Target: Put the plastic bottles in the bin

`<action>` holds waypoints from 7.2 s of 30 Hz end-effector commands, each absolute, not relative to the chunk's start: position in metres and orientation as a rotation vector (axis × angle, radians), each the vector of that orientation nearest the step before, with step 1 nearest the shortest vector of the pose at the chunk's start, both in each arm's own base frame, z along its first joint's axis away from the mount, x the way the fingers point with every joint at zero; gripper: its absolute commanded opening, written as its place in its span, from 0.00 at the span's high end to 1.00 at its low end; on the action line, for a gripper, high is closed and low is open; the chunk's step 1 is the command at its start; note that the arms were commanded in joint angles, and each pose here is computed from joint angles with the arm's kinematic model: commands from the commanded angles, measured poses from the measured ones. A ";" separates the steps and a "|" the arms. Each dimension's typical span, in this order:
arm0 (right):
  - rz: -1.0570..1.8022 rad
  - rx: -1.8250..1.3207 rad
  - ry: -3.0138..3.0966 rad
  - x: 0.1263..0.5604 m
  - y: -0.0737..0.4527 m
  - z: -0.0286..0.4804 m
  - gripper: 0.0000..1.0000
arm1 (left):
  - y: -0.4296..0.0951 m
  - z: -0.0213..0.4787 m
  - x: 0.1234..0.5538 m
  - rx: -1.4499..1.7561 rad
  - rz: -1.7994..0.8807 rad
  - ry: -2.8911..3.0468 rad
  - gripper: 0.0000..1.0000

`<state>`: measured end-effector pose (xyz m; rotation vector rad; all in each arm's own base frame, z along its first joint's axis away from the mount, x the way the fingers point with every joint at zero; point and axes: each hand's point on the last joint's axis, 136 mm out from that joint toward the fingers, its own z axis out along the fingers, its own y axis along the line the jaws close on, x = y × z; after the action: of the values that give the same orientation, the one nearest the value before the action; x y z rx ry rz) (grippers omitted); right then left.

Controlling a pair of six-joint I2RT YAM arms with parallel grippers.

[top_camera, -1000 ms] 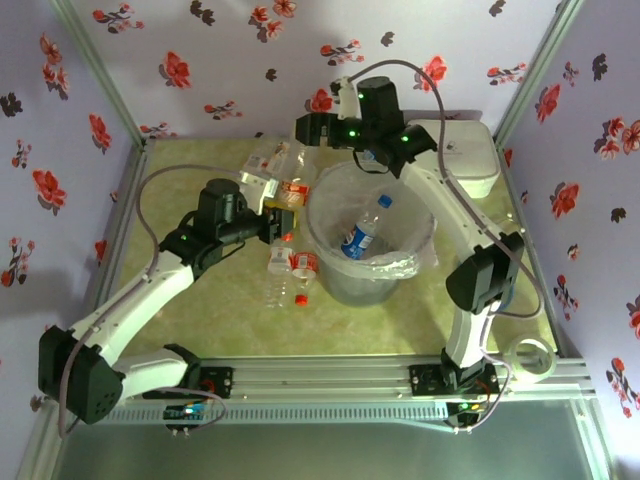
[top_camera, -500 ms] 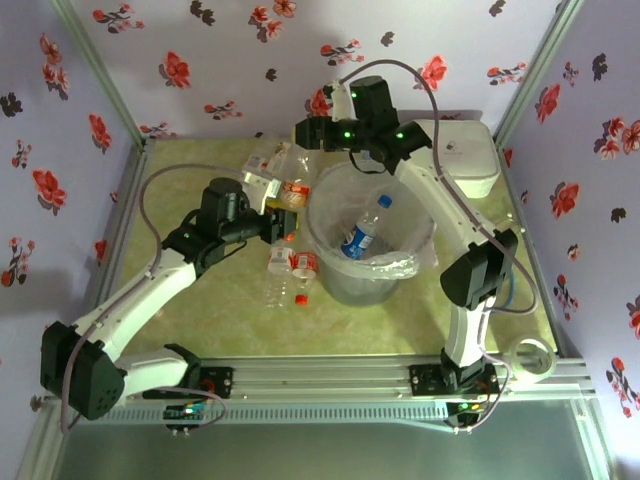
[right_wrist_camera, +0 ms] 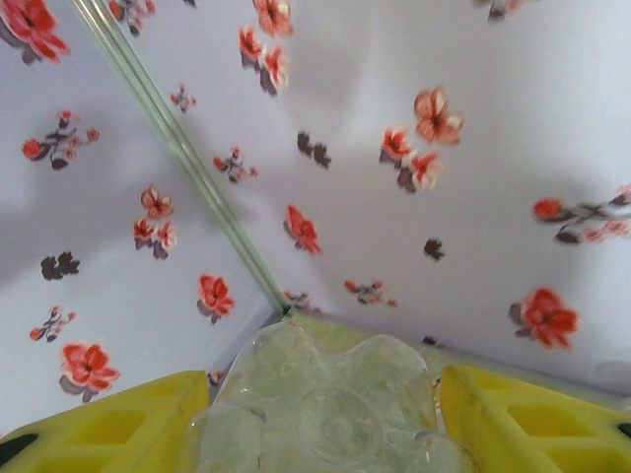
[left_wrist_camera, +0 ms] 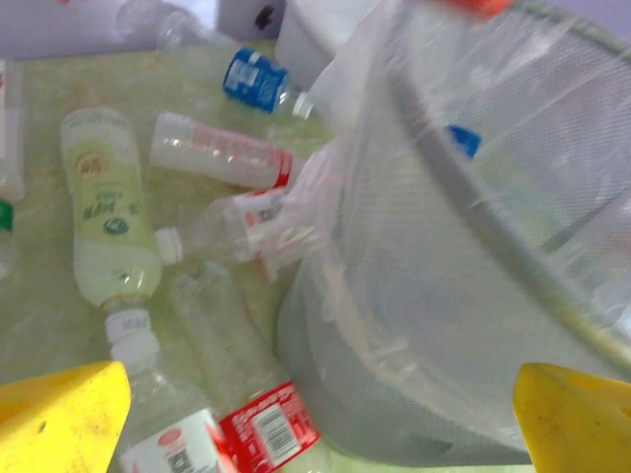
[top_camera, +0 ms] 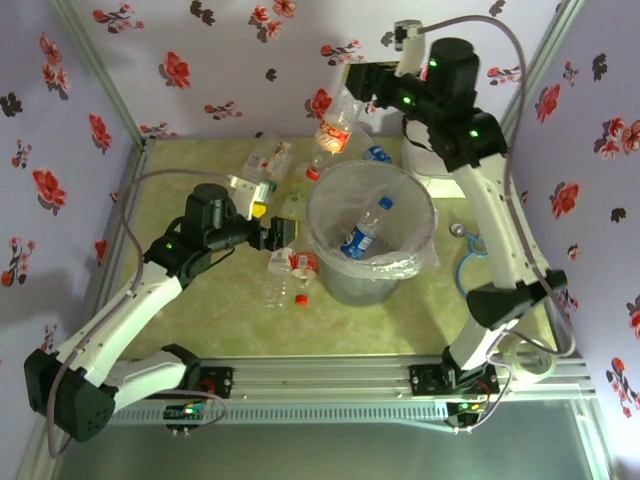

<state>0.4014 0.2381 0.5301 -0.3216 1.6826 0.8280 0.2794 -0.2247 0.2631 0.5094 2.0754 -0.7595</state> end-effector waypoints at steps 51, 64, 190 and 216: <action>0.392 -0.042 1.874 0.339 0.148 0.403 0.17 | -0.197 0.051 0.227 0.405 -0.582 2.804 0.32; 0.403 -0.034 1.916 0.349 0.154 0.393 0.16 | -0.205 0.050 0.232 0.417 -0.599 2.794 0.10; 0.787 0.272 1.869 0.370 0.168 0.366 0.85 | -0.231 0.099 0.286 0.298 -0.767 2.430 0.13; 0.374 0.215 1.842 0.336 0.102 0.385 0.35 | -0.252 0.057 0.290 0.504 -0.563 2.559 0.23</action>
<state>0.3378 0.1102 0.3798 0.2167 1.8514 0.4202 0.2903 -0.2535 0.0635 0.4551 2.5320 -0.6359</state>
